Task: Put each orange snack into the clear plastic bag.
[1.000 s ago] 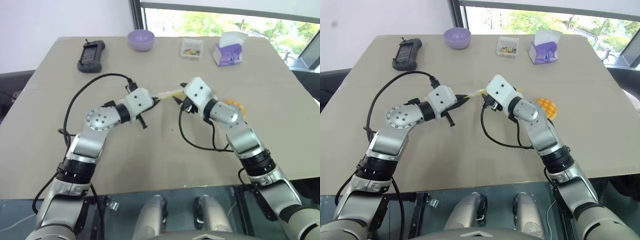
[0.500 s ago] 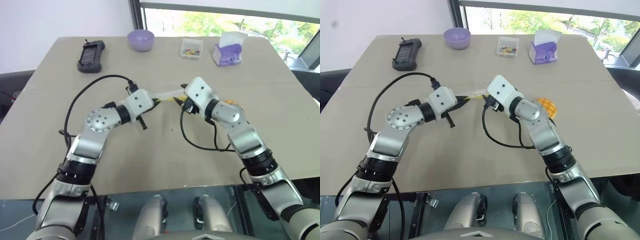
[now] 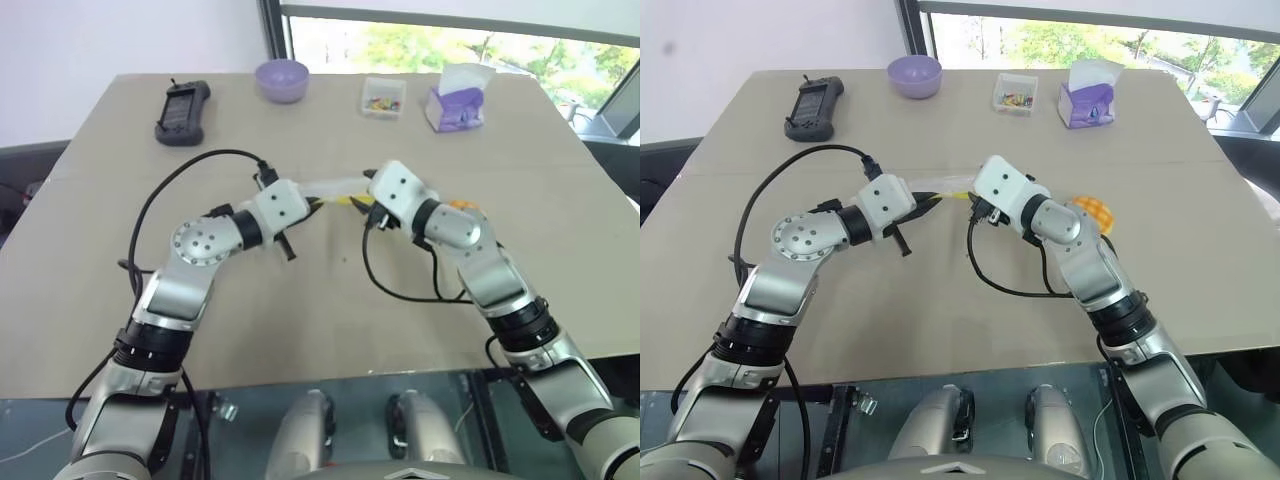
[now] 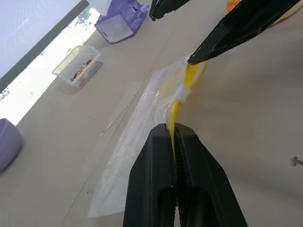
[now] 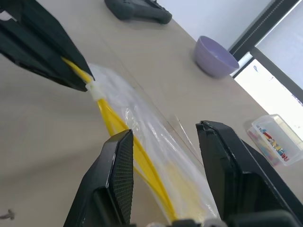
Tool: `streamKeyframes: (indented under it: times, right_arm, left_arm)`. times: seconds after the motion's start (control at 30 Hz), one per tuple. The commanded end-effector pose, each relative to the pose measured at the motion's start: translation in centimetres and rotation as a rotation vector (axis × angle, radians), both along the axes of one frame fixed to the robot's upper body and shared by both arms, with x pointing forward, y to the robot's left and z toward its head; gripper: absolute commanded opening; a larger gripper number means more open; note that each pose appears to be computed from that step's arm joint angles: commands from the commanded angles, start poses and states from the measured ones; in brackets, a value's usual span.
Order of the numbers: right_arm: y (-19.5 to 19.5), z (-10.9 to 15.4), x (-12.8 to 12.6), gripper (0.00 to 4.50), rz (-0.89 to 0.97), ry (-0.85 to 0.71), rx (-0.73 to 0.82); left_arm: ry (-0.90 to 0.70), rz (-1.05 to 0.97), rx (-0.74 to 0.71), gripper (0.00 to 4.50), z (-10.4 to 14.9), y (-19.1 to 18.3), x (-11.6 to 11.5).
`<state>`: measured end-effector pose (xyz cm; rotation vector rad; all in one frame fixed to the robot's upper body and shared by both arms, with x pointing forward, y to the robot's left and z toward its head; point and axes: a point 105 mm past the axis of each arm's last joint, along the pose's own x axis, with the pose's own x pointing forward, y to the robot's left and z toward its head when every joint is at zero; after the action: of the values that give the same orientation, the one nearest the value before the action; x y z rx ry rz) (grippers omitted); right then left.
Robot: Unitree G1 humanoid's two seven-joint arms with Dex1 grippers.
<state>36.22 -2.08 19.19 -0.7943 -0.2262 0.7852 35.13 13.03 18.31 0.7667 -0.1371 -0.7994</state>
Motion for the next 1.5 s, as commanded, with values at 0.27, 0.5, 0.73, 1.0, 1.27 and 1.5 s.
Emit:
streamKeyframes:
  times: [0.27, 0.5, 0.73, 1.0, 1.27, 1.5]
  right_arm:
    - [0.5, 0.8, -0.8, 2.33, 0.059, -0.081, -0.060]
    - [0.6, 0.5, -0.9, 2.33, 0.069, -0.077, -0.076]
    - [0.6, 0.2, -0.6, 2.33, 0.057, -0.056, -0.065]
    - [0.0, -1.3, 2.0, 2.33, -0.088, 0.054, 0.045]
    - [-4.4, -4.0, 5.2, 2.33, -0.370, 0.150, 0.137]
    - [-6.7, -3.8, 5.8, 2.33, -0.418, 0.103, 0.151]
  left_arm:
    - [-0.038, -0.016, -0.036, 0.00, 1.6, -0.4, -0.4]
    - [-0.043, -0.028, -0.029, 0.00, 1.6, -0.5, -0.6]
    - [-0.073, -0.074, -0.004, 0.00, 1.5, -1.2, -1.3]
    - [-0.092, -0.155, 0.010, 0.00, 1.1, -2.0, -2.4]
    - [-0.075, -0.173, 0.002, 0.00, 0.7, -1.7, -3.0]
    - [-0.047, -0.115, -0.025, 0.00, 0.4, -0.9, -2.8]
